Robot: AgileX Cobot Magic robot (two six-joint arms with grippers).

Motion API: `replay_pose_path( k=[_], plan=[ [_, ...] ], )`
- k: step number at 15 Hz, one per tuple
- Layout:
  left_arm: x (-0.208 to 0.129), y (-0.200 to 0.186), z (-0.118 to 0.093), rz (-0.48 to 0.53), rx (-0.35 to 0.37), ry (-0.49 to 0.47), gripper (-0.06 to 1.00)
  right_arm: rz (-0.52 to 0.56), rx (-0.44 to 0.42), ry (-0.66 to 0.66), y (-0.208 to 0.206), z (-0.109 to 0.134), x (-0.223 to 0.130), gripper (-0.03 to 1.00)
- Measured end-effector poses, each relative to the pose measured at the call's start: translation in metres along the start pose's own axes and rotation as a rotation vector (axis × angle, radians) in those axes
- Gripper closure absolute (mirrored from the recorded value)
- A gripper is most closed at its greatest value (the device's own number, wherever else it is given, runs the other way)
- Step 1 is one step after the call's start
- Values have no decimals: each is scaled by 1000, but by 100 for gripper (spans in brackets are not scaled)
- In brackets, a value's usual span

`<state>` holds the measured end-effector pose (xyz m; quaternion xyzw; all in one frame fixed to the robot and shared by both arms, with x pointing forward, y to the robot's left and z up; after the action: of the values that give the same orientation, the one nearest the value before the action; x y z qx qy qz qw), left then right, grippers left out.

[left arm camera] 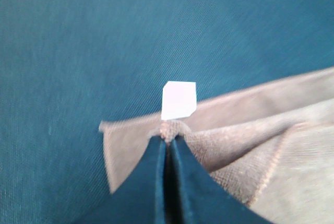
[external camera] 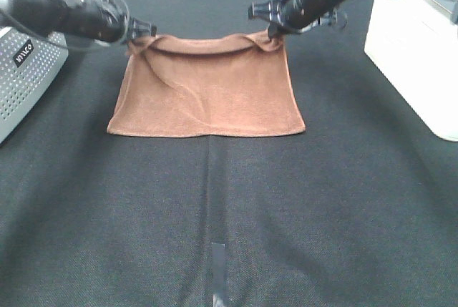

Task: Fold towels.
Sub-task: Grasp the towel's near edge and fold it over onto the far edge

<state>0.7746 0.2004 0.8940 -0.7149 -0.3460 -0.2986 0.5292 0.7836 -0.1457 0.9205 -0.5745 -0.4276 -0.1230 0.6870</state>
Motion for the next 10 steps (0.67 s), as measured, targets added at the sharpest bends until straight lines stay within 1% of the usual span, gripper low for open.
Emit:
replay_pose_path(
  k=[2, 3, 4, 5, 6, 7, 8, 9, 10],
  plan=[
    [-11, 8, 5, 10, 20, 12, 93, 13, -7, 5, 10, -4, -9, 97],
    [-13, 10, 7, 10, 28, 20, 90, 16, -9, 5, 13, -4, -12, 96],
    [-14, 12, 9, 3, 37, 24, 85, 15, -11, 6, 15, -4, -14, 93],
    [-14, 12, 9, 3, 37, 24, 85, 15, -11, 6, 15, -4, -14, 93],
    [-14, 12, 9, -3, 42, 27, 77, 18, -12, 6, 17, -4, -16, 85],
    [-13, 12, 10, -18, 53, 28, 66, 10, -16, 6, 19, -5, -16, 71],
    [-13, 12, 10, -18, 53, 28, 46, 1, -20, 6, 19, -5, -15, 46],
    [-13, 12, 11, -19, 54, 27, 31, 3, -22, 0, 18, -5, -15, 32],
    [-11, 11, 10, -21, 53, 27, 22, 11, -22, -15, 14, -5, -12, 23]
  ],
)
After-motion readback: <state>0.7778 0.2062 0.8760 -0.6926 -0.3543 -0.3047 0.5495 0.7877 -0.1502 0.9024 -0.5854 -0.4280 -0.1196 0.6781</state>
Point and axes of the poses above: a point on each arm's last joint axis where the gripper is mounted, y pointing out along that axis toward the gripper, z along the wrist's bending axis when the last joint is at zero, x = y × z, the point moved 1 cm from there along y, pointing out along that axis toward the gripper, and after that the axes turned 15 degrees about -y, right-handed, at the moved point
